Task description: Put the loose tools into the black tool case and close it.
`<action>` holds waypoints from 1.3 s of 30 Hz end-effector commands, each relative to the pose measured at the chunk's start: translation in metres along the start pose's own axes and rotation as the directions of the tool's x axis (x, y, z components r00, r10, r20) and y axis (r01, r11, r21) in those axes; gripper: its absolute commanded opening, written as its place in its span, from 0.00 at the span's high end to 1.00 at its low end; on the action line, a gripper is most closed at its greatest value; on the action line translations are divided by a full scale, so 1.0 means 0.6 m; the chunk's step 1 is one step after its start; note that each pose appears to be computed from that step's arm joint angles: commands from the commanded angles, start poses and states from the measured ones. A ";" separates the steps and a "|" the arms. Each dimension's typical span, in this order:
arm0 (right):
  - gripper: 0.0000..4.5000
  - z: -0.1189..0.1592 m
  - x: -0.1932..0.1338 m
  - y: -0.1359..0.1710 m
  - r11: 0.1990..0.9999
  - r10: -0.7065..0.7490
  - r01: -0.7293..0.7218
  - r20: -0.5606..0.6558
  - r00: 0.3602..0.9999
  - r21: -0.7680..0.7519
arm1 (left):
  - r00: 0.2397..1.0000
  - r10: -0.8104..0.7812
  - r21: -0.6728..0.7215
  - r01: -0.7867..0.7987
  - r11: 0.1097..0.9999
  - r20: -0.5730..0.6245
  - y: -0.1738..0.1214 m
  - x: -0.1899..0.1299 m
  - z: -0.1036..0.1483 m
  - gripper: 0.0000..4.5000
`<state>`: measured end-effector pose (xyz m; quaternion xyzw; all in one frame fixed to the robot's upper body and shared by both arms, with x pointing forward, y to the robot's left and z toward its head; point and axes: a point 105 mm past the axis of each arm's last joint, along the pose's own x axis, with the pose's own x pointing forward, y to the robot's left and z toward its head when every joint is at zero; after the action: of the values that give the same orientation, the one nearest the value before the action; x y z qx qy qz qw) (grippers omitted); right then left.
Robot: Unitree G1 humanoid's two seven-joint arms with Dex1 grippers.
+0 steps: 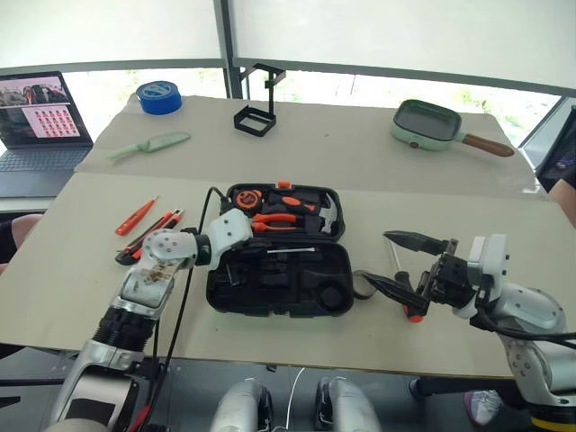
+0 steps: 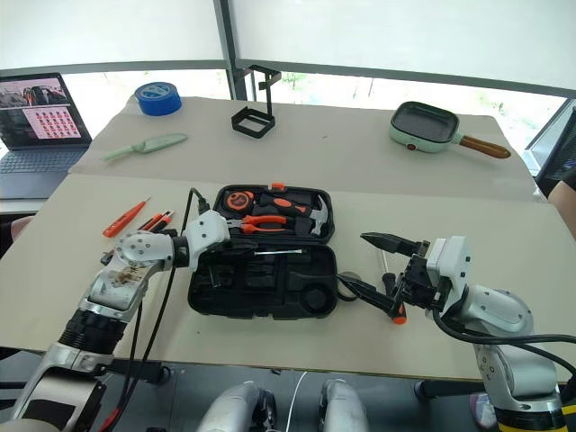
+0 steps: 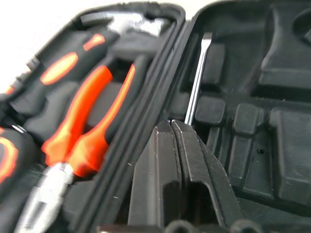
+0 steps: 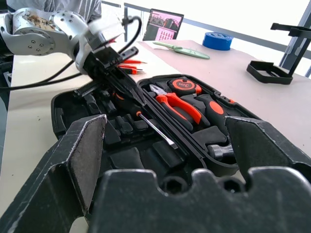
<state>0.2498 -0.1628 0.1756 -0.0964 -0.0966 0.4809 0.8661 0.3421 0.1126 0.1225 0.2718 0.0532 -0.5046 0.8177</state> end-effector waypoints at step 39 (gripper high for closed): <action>0.00 -0.111 -0.240 0.035 0.784 -0.572 0.618 -0.444 0.690 -0.049 | 0.958 -0.064 -0.157 0.112 0.981 0.279 -0.061 -0.240 -0.058 0.00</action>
<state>0.1719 -0.2866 0.0867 -0.1028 0.1040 0.1373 0.9797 0.2439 0.2368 0.1121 0.1191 0.0373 -0.5692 0.8126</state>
